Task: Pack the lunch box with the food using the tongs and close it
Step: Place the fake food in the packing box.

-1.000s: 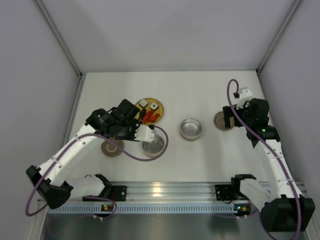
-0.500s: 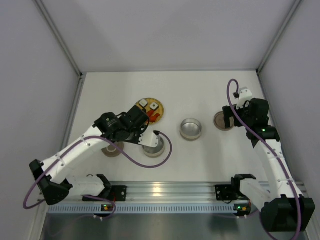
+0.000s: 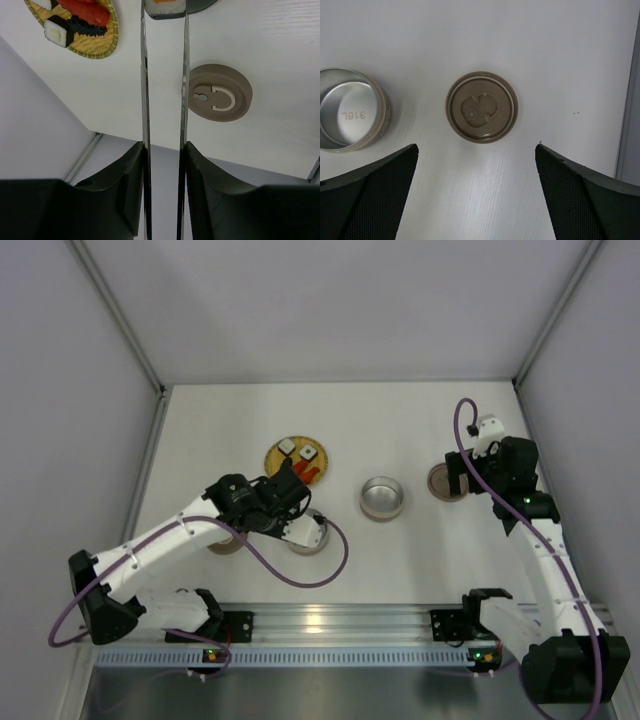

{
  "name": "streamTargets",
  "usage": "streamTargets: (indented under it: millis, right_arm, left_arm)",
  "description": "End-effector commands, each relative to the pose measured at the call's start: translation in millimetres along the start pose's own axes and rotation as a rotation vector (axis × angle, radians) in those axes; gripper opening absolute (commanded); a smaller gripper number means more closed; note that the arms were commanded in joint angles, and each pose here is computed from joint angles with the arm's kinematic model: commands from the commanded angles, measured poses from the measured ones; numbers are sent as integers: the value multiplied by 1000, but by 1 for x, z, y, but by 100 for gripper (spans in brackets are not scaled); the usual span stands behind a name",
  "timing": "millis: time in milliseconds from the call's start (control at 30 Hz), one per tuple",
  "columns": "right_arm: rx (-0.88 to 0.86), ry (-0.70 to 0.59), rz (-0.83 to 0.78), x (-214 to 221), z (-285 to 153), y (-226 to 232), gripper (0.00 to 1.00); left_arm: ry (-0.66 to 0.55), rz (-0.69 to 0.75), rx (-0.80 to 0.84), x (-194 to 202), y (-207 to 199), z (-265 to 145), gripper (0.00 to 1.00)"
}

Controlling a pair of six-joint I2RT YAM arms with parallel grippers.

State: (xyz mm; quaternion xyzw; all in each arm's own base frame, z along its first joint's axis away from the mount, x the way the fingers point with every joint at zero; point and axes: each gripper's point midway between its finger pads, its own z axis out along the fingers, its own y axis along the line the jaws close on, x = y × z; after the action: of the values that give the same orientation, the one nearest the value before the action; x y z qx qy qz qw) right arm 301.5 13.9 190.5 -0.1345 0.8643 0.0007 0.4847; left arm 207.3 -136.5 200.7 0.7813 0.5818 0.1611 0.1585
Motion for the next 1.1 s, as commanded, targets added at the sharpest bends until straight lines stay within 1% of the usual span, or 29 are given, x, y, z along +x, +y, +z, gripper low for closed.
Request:
streamTargets:
  millis: [0, 67, 233, 467, 633, 767, 800, 900, 1000, 1067]
  right_arm:
    - [-15, -52, -5, -15, -1, 4, 99]
    - [-13, -53, -5, -15, -1, 4, 99]
    - [-13, -50, -5, -14, 0, 3, 99]
    - [-8, -50, -5, -14, 0, 3, 99]
    - [-7, -49, -7, -13, 0, 2, 99]
    - [-7, -47, -5, -12, 1, 3, 99]
    - [-9, -47, -7, -12, 1, 3, 99]
    - [-12, -48, -5, -12, 1, 3, 99]
    - [-15, -49, -4, -13, 1, 4, 99]
    - [-17, -51, -3, -13, 1, 4, 99]
  left_arm:
    - [28, 2, -69, 2, 12, 1, 39]
    - [34, 5, -78, 2, 15, 3, 41]
    - [30, 5, -93, -3, 20, 5, 50]
    - [5, 1, -100, -7, 24, 3, 54]
    - [-33, -17, -118, -12, 29, -5, 53]
    - [-98, -72, -143, -20, 37, -19, 52]
    - [-120, -106, -155, -23, 41, -25, 51]
    - [-151, -151, -188, -26, 51, -35, 50]
    - [-152, -208, -212, -18, 64, -34, 49]
    - [-162, -302, -199, -5, 81, -29, 49]
